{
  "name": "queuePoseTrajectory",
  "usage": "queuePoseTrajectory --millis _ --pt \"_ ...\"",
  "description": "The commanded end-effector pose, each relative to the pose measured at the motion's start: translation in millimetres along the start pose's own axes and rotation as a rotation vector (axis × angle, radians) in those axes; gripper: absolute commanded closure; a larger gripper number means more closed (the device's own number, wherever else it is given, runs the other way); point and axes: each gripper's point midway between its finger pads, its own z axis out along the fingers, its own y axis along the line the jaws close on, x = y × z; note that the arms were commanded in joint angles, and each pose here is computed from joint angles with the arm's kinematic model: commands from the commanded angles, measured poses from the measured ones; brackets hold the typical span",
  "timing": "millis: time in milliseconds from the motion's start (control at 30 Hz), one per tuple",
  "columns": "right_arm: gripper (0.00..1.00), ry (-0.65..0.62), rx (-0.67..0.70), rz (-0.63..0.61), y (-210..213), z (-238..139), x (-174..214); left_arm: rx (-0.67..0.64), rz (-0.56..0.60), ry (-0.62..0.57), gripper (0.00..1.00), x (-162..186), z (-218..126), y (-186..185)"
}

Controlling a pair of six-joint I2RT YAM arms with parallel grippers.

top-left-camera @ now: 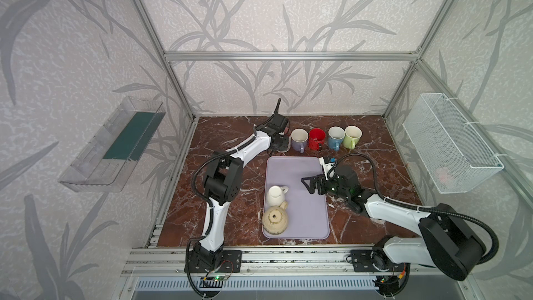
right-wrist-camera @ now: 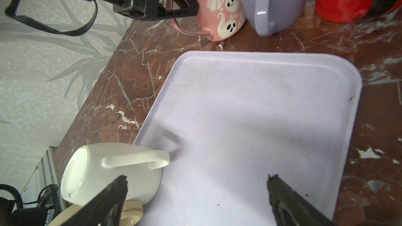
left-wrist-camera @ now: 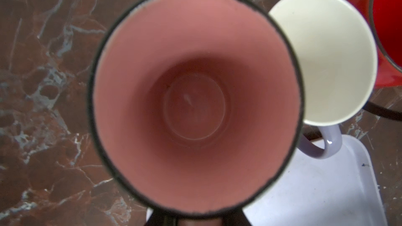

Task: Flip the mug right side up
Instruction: 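Carry the pink mug upright with the left gripper and lower it beside the lavender mug, then open the left gripper and withdraw while the right gripper moves toward the white mug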

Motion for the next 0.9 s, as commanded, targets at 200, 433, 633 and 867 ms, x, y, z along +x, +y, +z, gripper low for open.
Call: queuePoseTrajectory --millis 200,433,633,867 --pt "0.01 -0.028 -0.022 -0.045 7 -3 -5 -0.002 0.016 -0.114 0.57 -31 -35 -3" --pt "0.00 -0.020 -0.005 -0.105 8 -6 -9 0.029 0.022 -0.201 0.48 -45 -93 -5" --pt "0.00 0.019 0.025 -0.145 9 -7 -15 0.063 0.033 -0.239 0.43 -28 -157 -6" --pt "0.00 0.059 0.038 -0.174 21 -2 -19 0.036 0.013 -0.195 0.34 28 -208 7"
